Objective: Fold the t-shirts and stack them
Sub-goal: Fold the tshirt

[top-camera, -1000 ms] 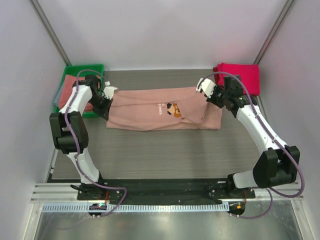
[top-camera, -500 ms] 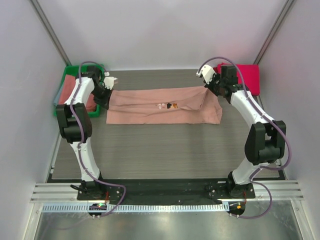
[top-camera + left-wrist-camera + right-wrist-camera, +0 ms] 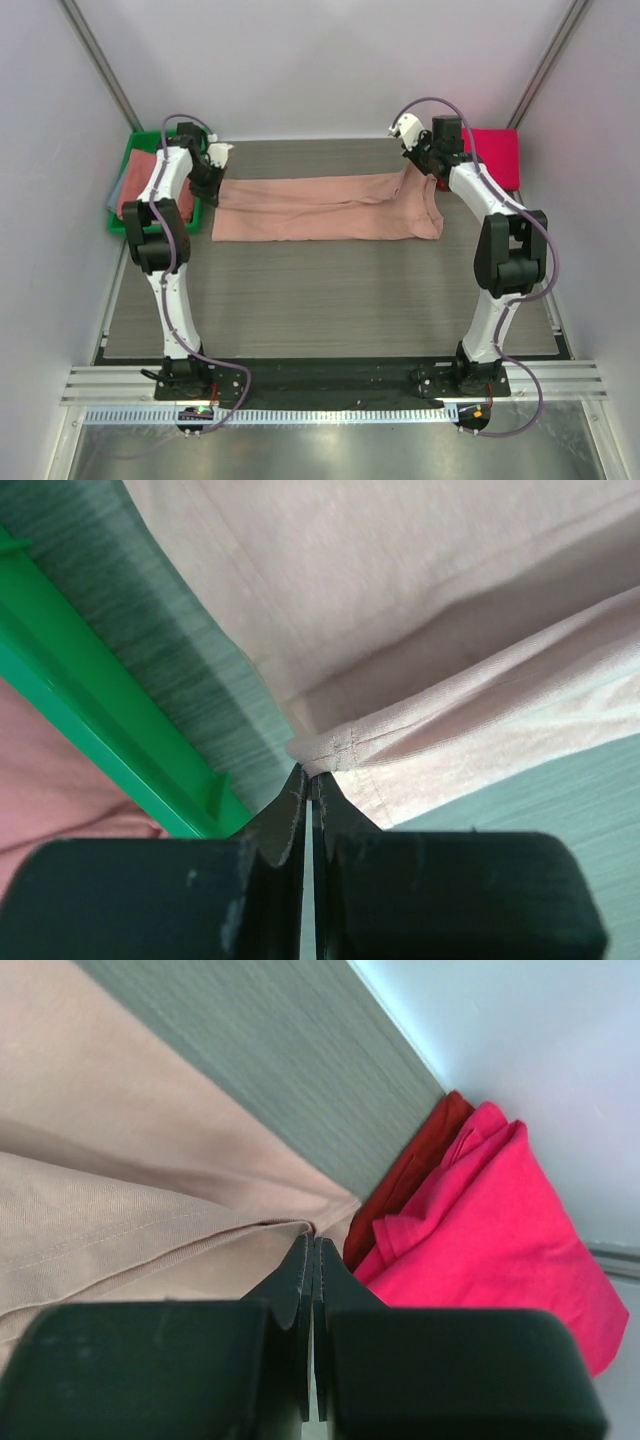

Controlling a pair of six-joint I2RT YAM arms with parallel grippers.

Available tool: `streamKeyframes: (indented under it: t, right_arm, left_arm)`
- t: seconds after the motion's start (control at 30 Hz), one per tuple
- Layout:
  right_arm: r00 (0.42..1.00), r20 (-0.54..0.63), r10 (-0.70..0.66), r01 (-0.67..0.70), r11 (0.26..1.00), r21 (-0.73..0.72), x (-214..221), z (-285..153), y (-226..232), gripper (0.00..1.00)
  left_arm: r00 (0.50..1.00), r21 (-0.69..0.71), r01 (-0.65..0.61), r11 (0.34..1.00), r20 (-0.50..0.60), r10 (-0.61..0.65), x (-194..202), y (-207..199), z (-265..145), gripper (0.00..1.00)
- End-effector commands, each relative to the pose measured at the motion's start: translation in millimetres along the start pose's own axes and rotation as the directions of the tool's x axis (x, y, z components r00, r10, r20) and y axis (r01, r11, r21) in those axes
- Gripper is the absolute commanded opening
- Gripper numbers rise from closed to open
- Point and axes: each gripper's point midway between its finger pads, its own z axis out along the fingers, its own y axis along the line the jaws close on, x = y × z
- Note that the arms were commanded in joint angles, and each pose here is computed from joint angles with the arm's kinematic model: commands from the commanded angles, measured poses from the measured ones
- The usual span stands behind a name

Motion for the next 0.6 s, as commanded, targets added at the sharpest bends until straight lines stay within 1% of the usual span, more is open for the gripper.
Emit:
streamKeyframes:
  t: [0.0,0.03,0.07,0.1,0.13,0.17,0.2,0.23,0.27,0.3,0.33,0.37,0.4,0.43,0.47,0.53,0.57]
  right_arm:
    - [0.997,0.078,0.001,-0.008,0.996,0.085,-29.8,12.2,-30.8,0.01]
    - [0.998,0.069,0.008,-0.014,0.996,0.088,-26.4,19.9,-30.4,0.01]
    - [0.998,0.067,0.016,-0.023,0.995,0.100,-25.3,26.3,-32.9,0.02]
    - [0.998,0.056,0.031,-0.037,0.993,0.109,-24.2,37.2,-34.6,0.16]
    - [0.999,0.029,0.042,-0.046,0.986,0.159,-23.2,36.5,-43.1,0.23]
    - [0.998,0.037,0.054,-0.061,0.979,0.193,-29.7,33.6,-49.8,0.27]
    - [0.996,0.058,0.070,-0.080,0.975,0.209,-37.4,27.7,-54.6,0.32]
    - [0.991,0.096,0.095,-0.115,0.966,0.230,-50.2,12.6,-63.1,0.34]
    - [0.989,0.109,0.103,-0.127,0.963,0.237,-55.8,3.0,-65.8,0.35]
    - [0.987,0.113,0.115,-0.137,0.967,0.216,-55.5,-2.6,-59.9,0.36]
    - [0.982,0.142,0.125,-0.152,0.969,0.196,-65.7,-16.8,-58.3,0.37]
    - [0.982,0.137,0.134,-0.145,0.986,0.079,-64.7,-16.9,-33.4,0.37]
    - [0.981,0.130,0.141,-0.141,0.990,-0.008,-61.8,-16.8,-14.3,0.37]
    - [0.982,0.115,0.148,-0.139,0.987,-0.084,-57.1,-17.0,2.2,0.37]
    - [0.982,0.093,0.167,-0.147,0.970,-0.192,-50.5,-15.8,27.5,0.38]
    - [0.978,0.052,0.200,-0.179,0.946,-0.271,-39.3,-8.3,48.8,0.38]
    - [0.977,-0.011,0.212,-0.203,0.922,-0.328,-22.9,0.1,66.5,0.39]
  left_arm:
    - [0.999,-0.048,0.022,0.999,0.042,-0.020,-16.7,14.7,-2.5,0.00]
    - [0.999,-0.061,0.029,0.998,0.045,-0.026,-18.1,18.9,0.6,0.02]
    - [0.998,-0.075,0.042,0.996,0.047,-0.039,-19.0,22.1,2.9,0.08]
    - [0.998,-0.111,0.052,0.992,0.052,-0.046,-21.9,28.6,-0.2,0.18]
    - [0.996,-0.120,0.072,0.990,0.059,-0.066,-23.4,29.6,-1.6,0.22]
    - [0.995,-0.130,0.074,0.989,0.082,-0.064,-28.1,28.1,-12.9,0.25]
    - [0.994,-0.132,0.082,0.988,0.081,-0.072,-24.1,25.7,-15.7,0.31]
    - [0.991,-0.141,0.085,0.986,0.111,-0.069,-27.8,25.5,-24.9,0.34]
    - [0.985,-0.155,0.088,0.984,0.161,-0.062,-35.4,21.0,-46.9,0.36]
    - [0.981,-0.161,0.087,0.983,0.186,-0.056,-38.8,17.4,-58.3,0.40]
    - [0.980,-0.150,0.078,0.986,0.193,-0.048,-38.8,8.7,-57.9,0.41]
    - [0.979,-0.145,0.062,0.988,0.202,-0.032,-40.7,2.4,-62.3,0.42]
    - [0.980,-0.128,0.040,0.991,0.197,-0.014,-40.9,-6.8,-61.2,0.42]
    - [0.985,-0.099,0.006,0.995,0.172,0.011,-39.8,-21.5,-54.0,0.42]
    - [0.988,-0.081,-0.040,0.996,0.143,0.051,-39.4,-34.6,-43.6,0.41]
    - [0.994,-0.040,-0.092,0.995,0.054,0.094,-28.3,-51.9,-13.5,0.38]
    - [0.994,-0.035,-0.103,0.994,0.041,0.104,-28.9,-53.8,-7.7,0.36]
